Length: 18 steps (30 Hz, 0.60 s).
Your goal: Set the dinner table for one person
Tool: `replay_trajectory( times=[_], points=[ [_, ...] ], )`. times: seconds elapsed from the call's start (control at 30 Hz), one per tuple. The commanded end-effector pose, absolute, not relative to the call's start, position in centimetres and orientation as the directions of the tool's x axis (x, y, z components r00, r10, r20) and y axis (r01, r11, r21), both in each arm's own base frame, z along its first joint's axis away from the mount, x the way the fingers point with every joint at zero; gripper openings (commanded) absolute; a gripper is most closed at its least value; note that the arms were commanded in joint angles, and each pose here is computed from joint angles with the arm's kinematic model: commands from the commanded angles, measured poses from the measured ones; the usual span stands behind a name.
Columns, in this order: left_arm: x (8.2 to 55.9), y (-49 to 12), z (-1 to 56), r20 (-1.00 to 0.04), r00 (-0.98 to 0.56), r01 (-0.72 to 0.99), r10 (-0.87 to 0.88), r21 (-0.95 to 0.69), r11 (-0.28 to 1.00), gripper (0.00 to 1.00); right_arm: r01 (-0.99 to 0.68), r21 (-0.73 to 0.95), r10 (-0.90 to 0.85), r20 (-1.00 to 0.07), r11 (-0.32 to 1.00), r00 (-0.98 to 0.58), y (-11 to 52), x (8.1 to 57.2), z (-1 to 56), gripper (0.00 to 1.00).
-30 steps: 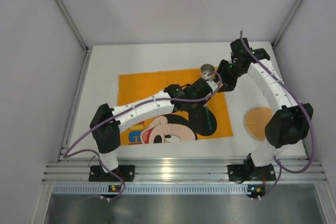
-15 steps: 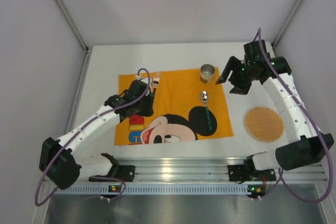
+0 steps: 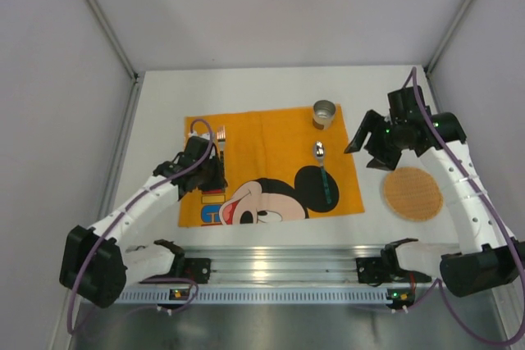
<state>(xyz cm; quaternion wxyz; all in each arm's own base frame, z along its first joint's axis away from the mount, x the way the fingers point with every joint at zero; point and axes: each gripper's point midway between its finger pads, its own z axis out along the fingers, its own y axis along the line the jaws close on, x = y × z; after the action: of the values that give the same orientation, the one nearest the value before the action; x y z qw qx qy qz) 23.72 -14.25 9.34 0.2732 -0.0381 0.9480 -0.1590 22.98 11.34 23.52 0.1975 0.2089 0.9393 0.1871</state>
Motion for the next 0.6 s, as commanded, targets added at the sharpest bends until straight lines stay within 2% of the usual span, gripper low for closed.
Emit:
replay_trajectory(
  times=[0.0,0.3,0.57],
  points=[
    [25.4,-13.7,9.3,-0.503,-0.833,-0.055,-0.233,-0.343,0.938,0.0,0.279,0.465,0.454,-0.322,0.84,-0.831,11.6,22.7,24.5,0.72],
    [25.0,-11.7,7.0,-0.409,-0.883,-0.109,-0.231,-0.299,0.948,0.0,0.199,0.453,0.361,-0.306,0.869,-0.881,12.0,22.4,22.3,0.71],
    [23.7,-11.9,5.4,-0.218,-0.945,-0.184,-0.242,-0.256,0.949,0.0,0.136,0.471,0.305,-0.304,0.872,-0.902,11.8,20.4,21.1,0.72]
  ],
)
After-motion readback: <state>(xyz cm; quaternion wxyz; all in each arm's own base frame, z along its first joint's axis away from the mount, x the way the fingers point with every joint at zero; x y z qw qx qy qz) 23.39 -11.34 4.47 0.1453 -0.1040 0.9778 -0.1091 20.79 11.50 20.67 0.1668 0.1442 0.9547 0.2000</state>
